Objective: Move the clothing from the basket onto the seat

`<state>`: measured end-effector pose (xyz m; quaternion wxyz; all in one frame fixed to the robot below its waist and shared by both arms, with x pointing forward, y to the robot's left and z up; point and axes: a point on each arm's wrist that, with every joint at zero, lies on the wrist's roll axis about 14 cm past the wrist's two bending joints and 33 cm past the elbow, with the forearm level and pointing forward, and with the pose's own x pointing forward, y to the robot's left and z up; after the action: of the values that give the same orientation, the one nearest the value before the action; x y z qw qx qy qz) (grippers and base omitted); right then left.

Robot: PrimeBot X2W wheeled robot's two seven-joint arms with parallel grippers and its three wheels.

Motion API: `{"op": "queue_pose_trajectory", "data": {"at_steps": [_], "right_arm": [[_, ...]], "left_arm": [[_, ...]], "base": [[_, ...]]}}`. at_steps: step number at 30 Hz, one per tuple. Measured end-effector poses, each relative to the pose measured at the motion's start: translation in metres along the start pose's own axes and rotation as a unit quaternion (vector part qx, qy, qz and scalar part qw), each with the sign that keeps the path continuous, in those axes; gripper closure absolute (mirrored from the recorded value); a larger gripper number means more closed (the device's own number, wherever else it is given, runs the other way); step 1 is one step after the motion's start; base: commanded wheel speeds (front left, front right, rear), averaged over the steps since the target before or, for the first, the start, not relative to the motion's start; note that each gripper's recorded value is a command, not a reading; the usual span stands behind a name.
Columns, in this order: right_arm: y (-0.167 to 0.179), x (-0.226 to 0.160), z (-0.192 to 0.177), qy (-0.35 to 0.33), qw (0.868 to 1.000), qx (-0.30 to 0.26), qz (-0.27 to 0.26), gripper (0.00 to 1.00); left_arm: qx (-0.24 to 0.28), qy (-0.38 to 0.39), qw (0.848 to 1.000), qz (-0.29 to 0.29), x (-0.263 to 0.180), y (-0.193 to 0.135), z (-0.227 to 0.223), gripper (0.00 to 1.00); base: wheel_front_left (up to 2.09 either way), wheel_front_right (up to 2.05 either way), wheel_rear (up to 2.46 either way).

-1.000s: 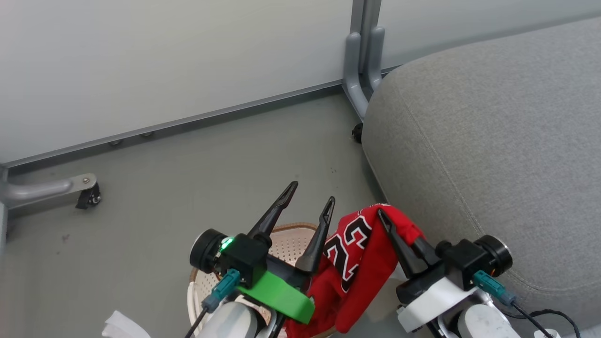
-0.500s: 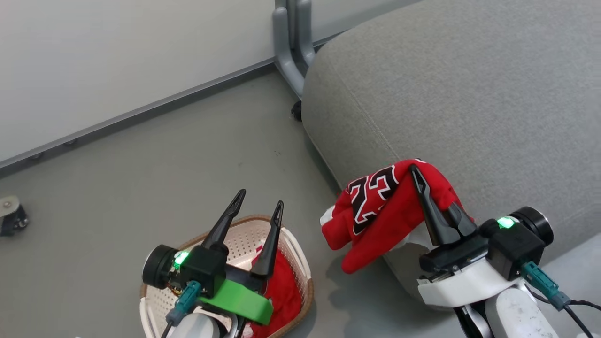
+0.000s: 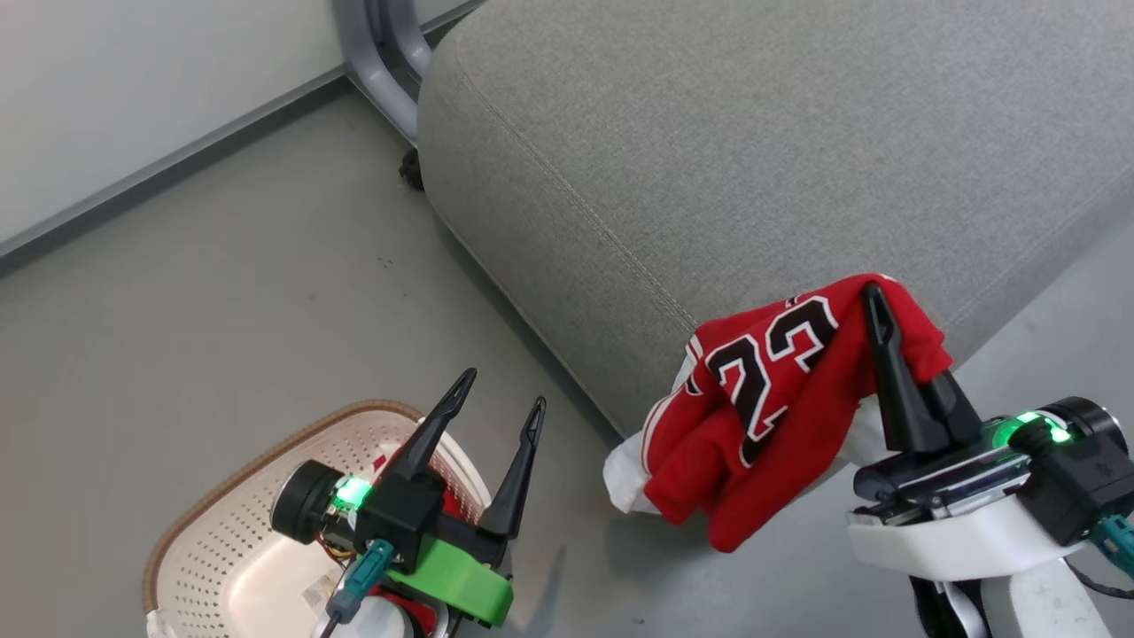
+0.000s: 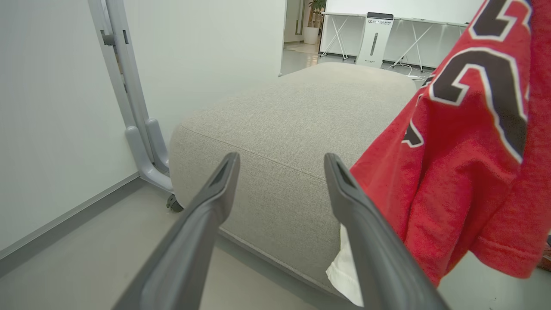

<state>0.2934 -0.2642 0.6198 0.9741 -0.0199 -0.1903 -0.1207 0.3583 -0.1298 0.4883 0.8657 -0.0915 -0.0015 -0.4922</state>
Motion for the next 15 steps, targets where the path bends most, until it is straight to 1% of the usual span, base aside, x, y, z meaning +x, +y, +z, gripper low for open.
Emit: {"op": "queue_pose_trajectory", "data": {"at_steps": [2, 4, 7, 10, 15], "right_arm": [[-0.009, 0.005, 0.002, -0.004, 1.0, 0.0, -0.014, 1.0], [-0.01, 0.019, 0.01, -0.022, 1.0, -0.011, -0.011, 1.0], [-0.01, 0.049, 0.025, -0.06, 0.998, -0.027, -0.001, 1.0], [-0.019, 0.084, 0.041, -0.099, 0.994, -0.034, -0.002, 1.0], [-0.039, 0.148, 0.061, -0.139, 0.986, -0.092, 0.011, 1.0]], "left_arm": [[-0.008, 0.005, 1.0, -0.01, 0.005, -0.002, -0.007, 0.0], [-0.011, 0.01, 1.0, -0.019, 0.008, -0.002, -0.014, 0.0], [-0.016, 0.018, 0.999, -0.026, 0.01, 0.002, -0.026, 0.0], [-0.023, 0.019, 0.999, -0.031, 0.013, 0.009, -0.034, 0.0], [-0.019, 0.011, 0.999, -0.029, 0.021, 0.034, -0.044, 0.0]], "base": [[0.0, 0.0, 0.0], [0.0, 0.0, 0.0], [0.0, 0.0, 0.0], [0.0, 0.0, 0.0], [0.0, 0.0, 0.0]]}}
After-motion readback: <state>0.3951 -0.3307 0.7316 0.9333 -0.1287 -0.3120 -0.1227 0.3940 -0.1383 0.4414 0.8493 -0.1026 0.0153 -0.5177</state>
